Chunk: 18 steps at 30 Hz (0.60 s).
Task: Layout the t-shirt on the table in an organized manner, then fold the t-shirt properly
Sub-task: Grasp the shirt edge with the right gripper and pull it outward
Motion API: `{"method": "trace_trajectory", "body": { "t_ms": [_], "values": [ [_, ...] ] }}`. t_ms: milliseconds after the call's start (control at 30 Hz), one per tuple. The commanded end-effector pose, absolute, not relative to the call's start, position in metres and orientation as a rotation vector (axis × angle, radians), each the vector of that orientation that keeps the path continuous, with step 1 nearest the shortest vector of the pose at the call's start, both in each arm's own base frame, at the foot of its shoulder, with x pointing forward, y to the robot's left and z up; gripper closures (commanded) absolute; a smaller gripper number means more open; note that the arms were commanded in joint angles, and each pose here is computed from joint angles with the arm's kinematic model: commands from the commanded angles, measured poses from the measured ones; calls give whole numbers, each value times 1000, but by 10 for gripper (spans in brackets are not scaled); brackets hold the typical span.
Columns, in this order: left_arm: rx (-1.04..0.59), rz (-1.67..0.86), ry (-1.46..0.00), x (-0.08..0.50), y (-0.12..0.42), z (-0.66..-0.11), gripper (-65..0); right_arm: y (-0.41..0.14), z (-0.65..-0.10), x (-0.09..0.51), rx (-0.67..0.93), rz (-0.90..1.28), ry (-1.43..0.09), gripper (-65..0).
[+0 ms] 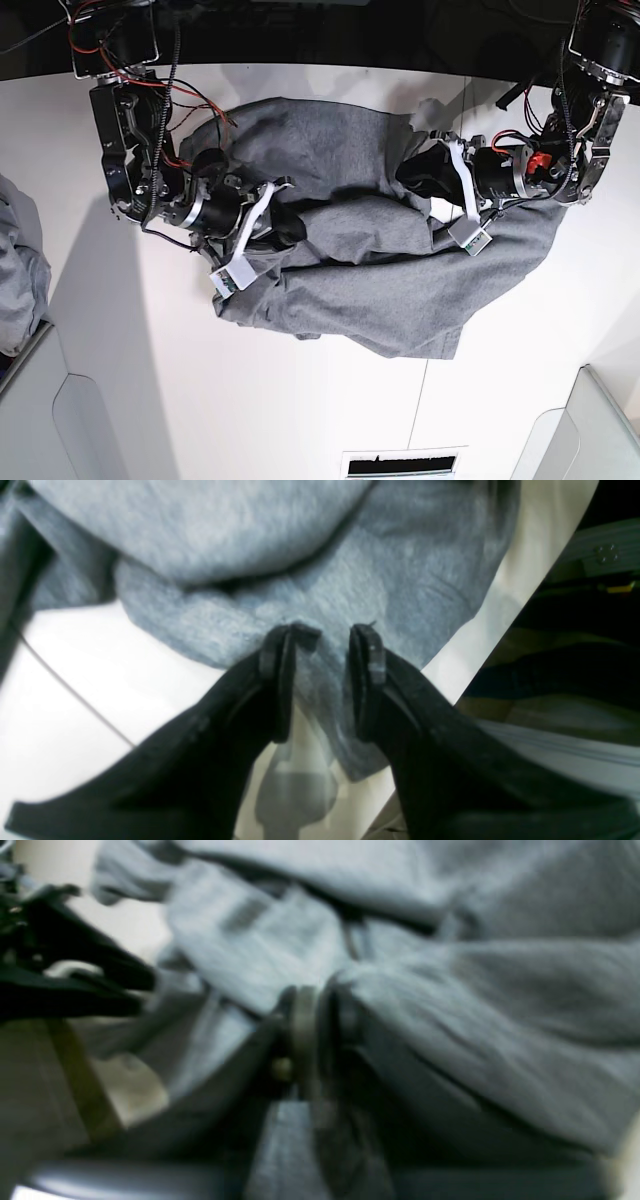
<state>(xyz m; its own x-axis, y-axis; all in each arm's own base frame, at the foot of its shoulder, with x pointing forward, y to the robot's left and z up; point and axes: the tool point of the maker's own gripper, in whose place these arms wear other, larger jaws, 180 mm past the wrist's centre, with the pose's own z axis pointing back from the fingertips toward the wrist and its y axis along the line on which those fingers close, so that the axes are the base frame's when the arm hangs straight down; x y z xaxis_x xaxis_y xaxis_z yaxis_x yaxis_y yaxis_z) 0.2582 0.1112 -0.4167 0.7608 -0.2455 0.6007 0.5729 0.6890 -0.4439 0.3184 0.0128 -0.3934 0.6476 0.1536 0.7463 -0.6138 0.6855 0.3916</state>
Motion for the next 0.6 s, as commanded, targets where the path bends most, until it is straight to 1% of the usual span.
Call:
{"method": "trace_trajectory", "body": {
  "t_ms": [0,33,167,300,433,567],
  "values": [
    [-675,-492,-594,274,112,-401,-216,17,-370,330,709,491,-819,-208],
    [-672,-496,-601,277,112,-398,-216,18,-365,331,708,501,-834,-225],
    [-656,-506,-613,284,117,-393,-216,13,-333,344,673,518,-934,-226],
    [-653,-509,-601,283,117,-395,-216,-23,-317,369,560,441,-1016,-226],
    [-653,-510,-596,282,117,-396,-216,-89,-323,394,381,260,-1046,-226],
    [-677,-496,-603,282,114,-392,-216,-132,-353,396,347,118,-999,-226]
  ]
}}
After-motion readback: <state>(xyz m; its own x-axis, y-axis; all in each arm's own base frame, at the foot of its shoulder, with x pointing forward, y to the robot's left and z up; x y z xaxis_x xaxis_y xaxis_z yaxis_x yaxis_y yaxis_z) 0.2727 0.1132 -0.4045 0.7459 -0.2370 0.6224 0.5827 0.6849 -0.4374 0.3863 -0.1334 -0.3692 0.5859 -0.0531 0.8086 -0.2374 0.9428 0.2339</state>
